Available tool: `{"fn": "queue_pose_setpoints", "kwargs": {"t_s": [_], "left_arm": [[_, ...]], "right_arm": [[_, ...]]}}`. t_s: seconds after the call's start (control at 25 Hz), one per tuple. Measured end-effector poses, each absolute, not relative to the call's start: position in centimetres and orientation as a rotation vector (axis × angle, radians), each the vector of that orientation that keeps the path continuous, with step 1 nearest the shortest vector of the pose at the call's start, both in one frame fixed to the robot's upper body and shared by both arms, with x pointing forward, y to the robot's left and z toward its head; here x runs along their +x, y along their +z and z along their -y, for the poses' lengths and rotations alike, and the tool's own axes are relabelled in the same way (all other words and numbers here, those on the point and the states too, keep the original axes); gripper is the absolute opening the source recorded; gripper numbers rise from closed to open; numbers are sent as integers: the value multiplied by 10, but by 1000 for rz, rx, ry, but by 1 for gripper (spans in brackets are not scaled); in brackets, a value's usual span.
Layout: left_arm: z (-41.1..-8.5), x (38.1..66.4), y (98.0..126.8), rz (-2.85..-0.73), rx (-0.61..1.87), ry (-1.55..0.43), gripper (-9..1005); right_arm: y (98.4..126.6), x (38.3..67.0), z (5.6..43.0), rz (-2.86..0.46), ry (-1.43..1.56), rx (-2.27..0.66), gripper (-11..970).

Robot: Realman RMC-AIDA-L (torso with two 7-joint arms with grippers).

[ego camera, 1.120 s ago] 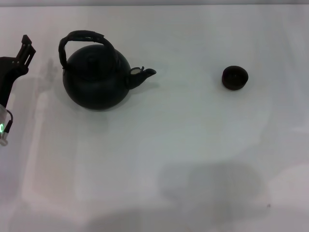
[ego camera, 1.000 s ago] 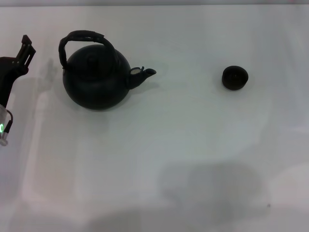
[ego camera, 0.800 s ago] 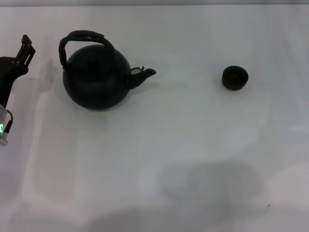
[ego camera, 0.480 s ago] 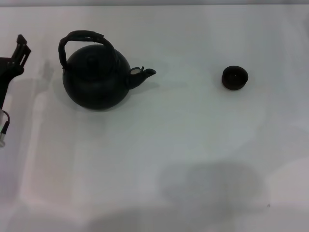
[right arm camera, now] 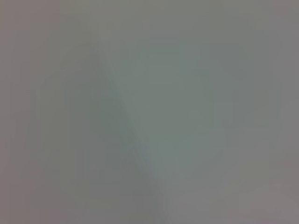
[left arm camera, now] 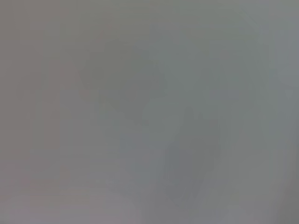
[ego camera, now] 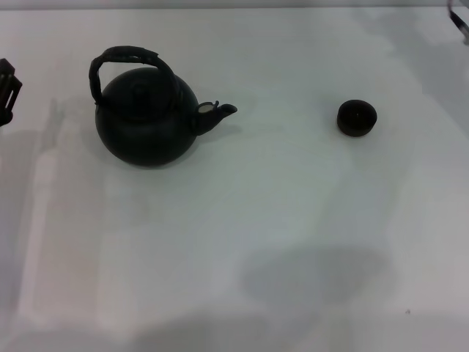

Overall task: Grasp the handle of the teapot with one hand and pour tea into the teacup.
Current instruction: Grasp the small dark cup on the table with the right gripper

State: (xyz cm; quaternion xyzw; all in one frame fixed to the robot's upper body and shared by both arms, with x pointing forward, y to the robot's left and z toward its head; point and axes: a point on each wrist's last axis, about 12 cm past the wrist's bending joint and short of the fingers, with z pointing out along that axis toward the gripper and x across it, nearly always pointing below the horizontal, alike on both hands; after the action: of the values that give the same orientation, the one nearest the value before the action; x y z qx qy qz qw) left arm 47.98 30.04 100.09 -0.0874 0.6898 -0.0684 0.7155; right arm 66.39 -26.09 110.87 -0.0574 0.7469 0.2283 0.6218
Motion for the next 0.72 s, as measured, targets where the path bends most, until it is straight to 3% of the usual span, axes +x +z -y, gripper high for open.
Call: {"fn": "queue_pose_setpoints", "kwargs": {"t_s": [0.36,0.72], "left_arm": [[-302,476,1002,-1507,-196,-152,888],[-302,476,1002,-1504,-198,-153,888]], "right_arm": [[1172,682,233,-1912,837,-649,835],[1194,691,200,-2112,658,-1113,833]]}}
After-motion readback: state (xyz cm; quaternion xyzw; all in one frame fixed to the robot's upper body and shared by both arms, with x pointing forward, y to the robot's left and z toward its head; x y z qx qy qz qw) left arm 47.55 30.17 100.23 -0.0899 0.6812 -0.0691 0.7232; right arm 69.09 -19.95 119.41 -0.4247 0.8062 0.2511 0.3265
